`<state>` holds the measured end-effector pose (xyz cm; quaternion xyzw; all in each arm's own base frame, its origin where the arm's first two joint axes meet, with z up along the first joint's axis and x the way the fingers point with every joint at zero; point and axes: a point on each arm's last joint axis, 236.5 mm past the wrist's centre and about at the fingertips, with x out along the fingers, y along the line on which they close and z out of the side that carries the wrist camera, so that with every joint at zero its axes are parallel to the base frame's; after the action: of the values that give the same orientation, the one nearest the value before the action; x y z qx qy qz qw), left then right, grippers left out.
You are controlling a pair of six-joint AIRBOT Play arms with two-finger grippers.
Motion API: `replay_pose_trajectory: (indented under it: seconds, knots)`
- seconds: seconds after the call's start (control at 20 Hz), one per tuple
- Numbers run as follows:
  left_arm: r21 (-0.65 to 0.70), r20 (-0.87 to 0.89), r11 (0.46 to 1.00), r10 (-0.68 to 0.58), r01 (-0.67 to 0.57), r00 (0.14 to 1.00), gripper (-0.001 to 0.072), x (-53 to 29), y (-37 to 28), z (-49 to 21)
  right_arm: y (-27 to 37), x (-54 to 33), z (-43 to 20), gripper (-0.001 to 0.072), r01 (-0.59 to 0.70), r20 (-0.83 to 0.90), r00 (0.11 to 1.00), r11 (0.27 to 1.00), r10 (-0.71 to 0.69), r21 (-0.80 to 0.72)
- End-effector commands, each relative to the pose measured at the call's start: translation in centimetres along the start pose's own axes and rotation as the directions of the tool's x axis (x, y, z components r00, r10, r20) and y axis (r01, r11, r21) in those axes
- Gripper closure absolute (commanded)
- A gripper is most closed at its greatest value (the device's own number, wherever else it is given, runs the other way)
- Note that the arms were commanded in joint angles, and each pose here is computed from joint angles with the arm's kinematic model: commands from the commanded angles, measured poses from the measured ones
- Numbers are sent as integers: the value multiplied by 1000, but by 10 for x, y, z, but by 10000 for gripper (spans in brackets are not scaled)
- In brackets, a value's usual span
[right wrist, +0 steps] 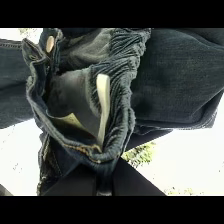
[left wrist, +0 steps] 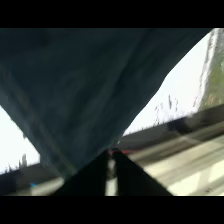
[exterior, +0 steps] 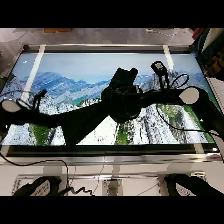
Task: Fold the clothes and pants, and hang the long-sleeved shirts on hangers.
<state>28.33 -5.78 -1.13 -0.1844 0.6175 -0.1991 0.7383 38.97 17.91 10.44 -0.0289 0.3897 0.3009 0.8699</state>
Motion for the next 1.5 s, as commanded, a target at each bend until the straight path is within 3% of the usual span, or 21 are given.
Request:
replay_pose_trajectory:
  seconds: [0.0,0.05,0.4,0.45,1.0,1.05,1.25,1.3,1.35,1.4,1.45]
  knots:
    - [-193,-26,980,-61,55,998,242,17,21,-49,-4,3,3,674,11,13,1000,1000,-11,4]
    - [-220,-35,974,-65,56,997,120,23,25,-57,-5,4,4,674,14,16,1000,1000,-14,5]
    - [-276,-33,961,-26,16,999,135,52,44,-81,-6,4,5,674,17,21,1000,1000,-17,6]
    - [-266,-29,964,-21,13,999,173,53,45,-80,-6,4,5,674,17,21,1000,1000,-17,6]
    - [-244,2,969,39,-38,999,182,70,54,-80,-6,4,5,674,17,22,1000,1000,-17,6]
    - [-234,2,971,40,-39,999,234,73,52,-80,-6,4,5,674,17,22,1000,1000,-17,6]
    - [-234,63,972,34,-19,997,247,77,45,-64,-6,4,5,673,17,22,1000,1000,-17,6]
    - [-243,80,970,28,-8,996,284,77,43,-60,-6,4,5,674,17,22,1000,1000,-17,6]
    - [-247,85,969,24,-3,996,482,77,42,-59,-6,4,5,673,17,22,1000,1000,-17,6]
    - [-246,84,969,25,-4,996,606,77,42,-59,-6,4,5,674,17,22,1000,1000,-17,6]
    - [-246,85,969,26,-5,996,634,77,43,-58,-6,4,5,673,17,22,1000,1000,-17,6]
